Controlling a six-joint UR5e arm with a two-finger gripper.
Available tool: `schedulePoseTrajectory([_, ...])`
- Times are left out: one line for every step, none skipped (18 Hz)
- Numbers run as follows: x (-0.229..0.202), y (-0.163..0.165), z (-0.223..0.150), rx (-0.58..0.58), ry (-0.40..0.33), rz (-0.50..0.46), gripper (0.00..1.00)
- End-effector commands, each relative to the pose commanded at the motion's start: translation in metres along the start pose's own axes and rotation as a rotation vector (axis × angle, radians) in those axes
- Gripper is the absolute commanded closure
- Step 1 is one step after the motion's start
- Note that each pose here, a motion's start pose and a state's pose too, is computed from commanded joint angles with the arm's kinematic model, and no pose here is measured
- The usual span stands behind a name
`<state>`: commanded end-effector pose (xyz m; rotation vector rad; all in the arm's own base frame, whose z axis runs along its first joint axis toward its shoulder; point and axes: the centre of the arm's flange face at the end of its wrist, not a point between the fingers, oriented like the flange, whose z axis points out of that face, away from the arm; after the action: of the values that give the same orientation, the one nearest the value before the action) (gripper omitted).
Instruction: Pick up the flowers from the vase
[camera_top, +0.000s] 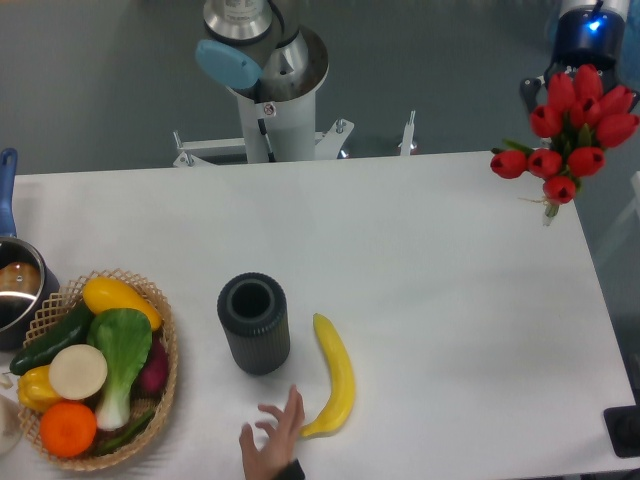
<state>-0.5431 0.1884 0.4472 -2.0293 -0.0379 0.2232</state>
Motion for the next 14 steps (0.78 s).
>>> schedulePoseTrajectory([-0.0004,0.0018,0.0000,0.000,0.000,-0.003,0.65])
schedulePoseTrajectory([-0.0007,0.0021,-0.0006,0.001,-0.001,-0.004,0.65])
schedulePoseTrajectory([-0.0001,0.0019,-0.0008,0.001,-0.001,-0.004,0.65])
schedulePoseTrajectory([-0.0001,0.0019,-0.0008,0.001,-0.001,-0.004,0.65])
schedulePoseTrajectory([-0.0001,0.0019,-0.0008,0.001,-0.001,-0.004,0.65])
schedulePoseTrajectory([0.0003,0.0015,-0.0001,0.001,0.000,-0.003,0.65])
schedulePoseTrajectory([0.0009,0.0028,0.0005,0.001,0.002,-0.006,0.65])
schedulePoseTrajectory([0.0009,0.0028,0.0005,0.001,0.002,-0.006,0.65])
schedulePoseTrajectory([0.0006,0.0027,0.0013,0.000,0.003,-0.005,0.65])
schedulePoseTrajectory([0.0004,0.0023,0.0021,0.001,0.004,-0.005,0.65])
schedulePoseTrajectory([-0.0011,0.0048,0.0034,0.000,0.006,-0.009,0.65])
schedulePoseTrajectory([-0.0015,0.0056,0.0038,-0.001,0.007,-0.010,0.65])
schedulePoseTrajectory([-0.0008,0.0069,0.0044,-0.001,0.008,-0.013,0.65])
schedulePoseTrajectory([-0.0004,0.0065,0.0051,-0.001,0.010,-0.012,0.65])
